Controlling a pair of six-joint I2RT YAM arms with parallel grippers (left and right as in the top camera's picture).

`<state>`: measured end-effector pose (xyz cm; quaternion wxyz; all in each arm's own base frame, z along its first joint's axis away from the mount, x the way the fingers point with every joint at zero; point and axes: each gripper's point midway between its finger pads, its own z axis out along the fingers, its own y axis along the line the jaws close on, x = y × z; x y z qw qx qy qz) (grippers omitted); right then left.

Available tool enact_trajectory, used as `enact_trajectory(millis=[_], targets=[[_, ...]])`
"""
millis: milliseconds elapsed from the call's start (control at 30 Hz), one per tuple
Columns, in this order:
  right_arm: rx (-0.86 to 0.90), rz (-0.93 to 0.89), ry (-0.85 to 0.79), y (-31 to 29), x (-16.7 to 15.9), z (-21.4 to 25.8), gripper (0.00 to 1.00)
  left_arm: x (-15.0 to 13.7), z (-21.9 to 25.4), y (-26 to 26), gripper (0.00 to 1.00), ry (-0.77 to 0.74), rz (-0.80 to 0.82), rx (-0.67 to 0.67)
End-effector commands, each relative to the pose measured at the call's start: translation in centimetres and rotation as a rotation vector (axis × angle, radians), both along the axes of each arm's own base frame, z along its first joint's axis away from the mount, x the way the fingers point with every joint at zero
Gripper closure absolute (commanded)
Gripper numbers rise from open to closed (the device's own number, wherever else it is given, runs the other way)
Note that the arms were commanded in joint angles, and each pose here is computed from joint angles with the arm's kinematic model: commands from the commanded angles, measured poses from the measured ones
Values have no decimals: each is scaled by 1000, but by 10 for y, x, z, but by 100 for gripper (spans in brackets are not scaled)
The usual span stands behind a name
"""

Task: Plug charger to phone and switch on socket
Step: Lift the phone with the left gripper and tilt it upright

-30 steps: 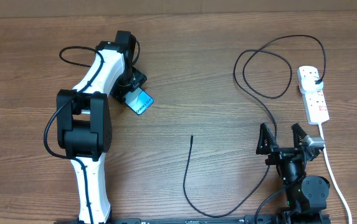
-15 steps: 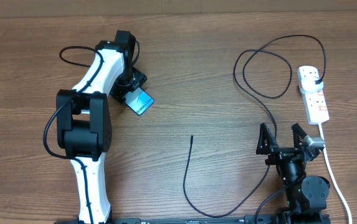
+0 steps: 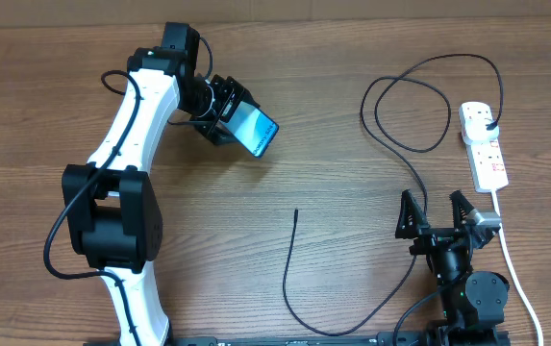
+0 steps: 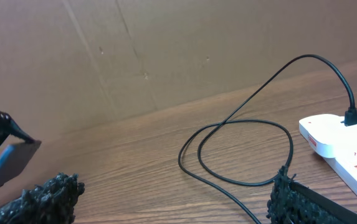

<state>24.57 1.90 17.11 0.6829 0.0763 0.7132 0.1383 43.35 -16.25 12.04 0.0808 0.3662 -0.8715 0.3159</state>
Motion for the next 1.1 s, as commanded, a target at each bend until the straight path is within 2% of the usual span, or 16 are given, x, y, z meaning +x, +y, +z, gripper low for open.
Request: enact_trajectory(millis=[0, 100, 200, 367, 533, 1067], targets=[[-7, -7, -6, -1, 0, -1, 0, -16, 74, -33, 96, 52, -30, -381], [-7, -8, -6, -1, 0, -1, 0, -25, 95, -35, 96, 115, -35, -523], [-7, -8, -6, -1, 0, -1, 0, -33, 108, -32, 96, 203, -5, -608], [-7, -8, -6, -1, 0, -1, 0, -39, 120, -33, 96, 280, 15, -680], [-7, -8, -6, -1, 0, -1, 0, -42, 137, -36, 96, 296, -6, -782], [-7, -7, -6, -1, 0, -1, 0, -41, 135, -36, 96, 294, -4, -772]])
